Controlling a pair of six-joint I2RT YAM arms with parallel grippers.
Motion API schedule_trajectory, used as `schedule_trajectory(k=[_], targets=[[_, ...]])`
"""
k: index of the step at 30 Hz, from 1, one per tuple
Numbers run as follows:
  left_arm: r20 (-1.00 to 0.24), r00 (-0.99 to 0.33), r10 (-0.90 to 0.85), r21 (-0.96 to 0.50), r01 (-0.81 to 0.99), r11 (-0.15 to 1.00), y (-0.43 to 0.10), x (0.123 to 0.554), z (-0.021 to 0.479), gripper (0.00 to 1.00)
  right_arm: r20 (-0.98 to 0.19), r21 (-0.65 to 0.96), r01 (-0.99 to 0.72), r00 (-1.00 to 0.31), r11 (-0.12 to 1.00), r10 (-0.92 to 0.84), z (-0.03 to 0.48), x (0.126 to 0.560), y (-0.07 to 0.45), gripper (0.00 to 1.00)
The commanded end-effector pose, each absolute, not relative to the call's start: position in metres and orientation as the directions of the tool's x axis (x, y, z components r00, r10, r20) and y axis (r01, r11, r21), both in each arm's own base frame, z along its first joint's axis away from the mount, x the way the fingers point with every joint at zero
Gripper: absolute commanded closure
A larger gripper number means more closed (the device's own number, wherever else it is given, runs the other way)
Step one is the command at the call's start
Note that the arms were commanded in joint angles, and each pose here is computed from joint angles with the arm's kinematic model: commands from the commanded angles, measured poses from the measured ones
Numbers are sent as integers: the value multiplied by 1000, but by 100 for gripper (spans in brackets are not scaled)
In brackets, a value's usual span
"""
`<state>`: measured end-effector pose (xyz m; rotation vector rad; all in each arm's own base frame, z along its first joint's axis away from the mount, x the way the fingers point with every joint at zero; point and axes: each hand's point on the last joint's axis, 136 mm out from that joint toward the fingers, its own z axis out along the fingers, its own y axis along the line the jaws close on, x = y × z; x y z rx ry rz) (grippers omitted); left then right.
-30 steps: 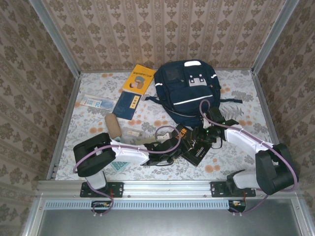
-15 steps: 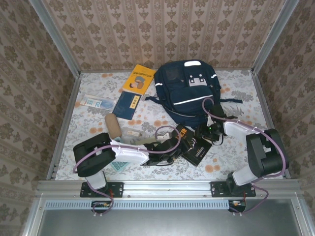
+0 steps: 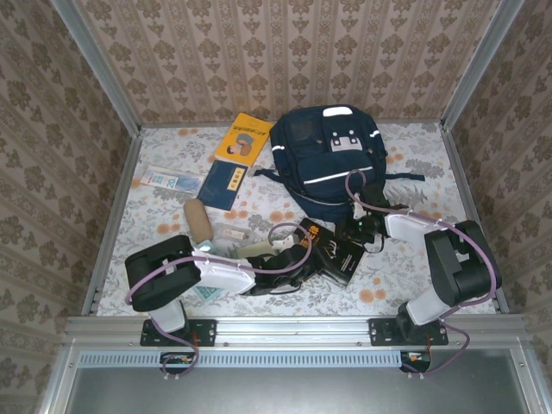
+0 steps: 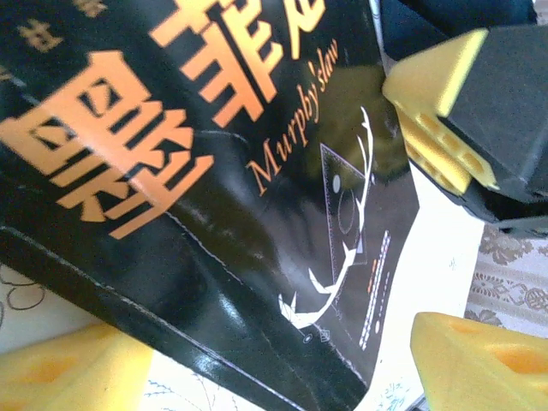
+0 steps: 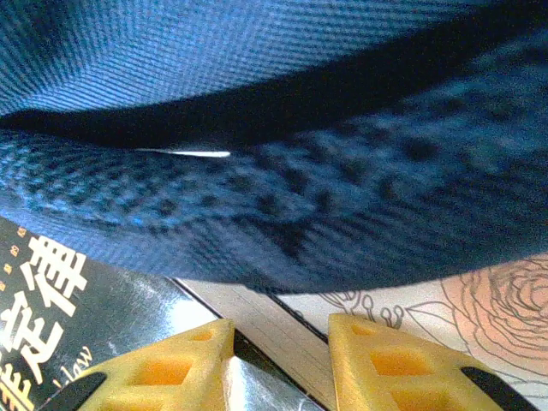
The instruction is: Pack the student bag
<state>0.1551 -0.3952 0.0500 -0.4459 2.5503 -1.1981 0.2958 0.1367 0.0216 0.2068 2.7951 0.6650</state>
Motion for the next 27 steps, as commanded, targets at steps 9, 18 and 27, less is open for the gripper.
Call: schedule_trajectory(k=[9, 18, 27], targets=[[-390, -835, -387, -805, 105, 583, -397, 180, 85, 21, 15, 529, 121, -991, 840, 133, 5, 243, 166, 69], [-428, -775, -466, -804, 91, 587, -374, 188, 106, 21, 18, 532, 129, -990, 837, 141, 9, 240, 166, 69], [-392, -780, -487, -816, 50, 576, -371, 193, 95, 35, 28, 539, 148, -987, 829, 158, 8, 237, 166, 69]])
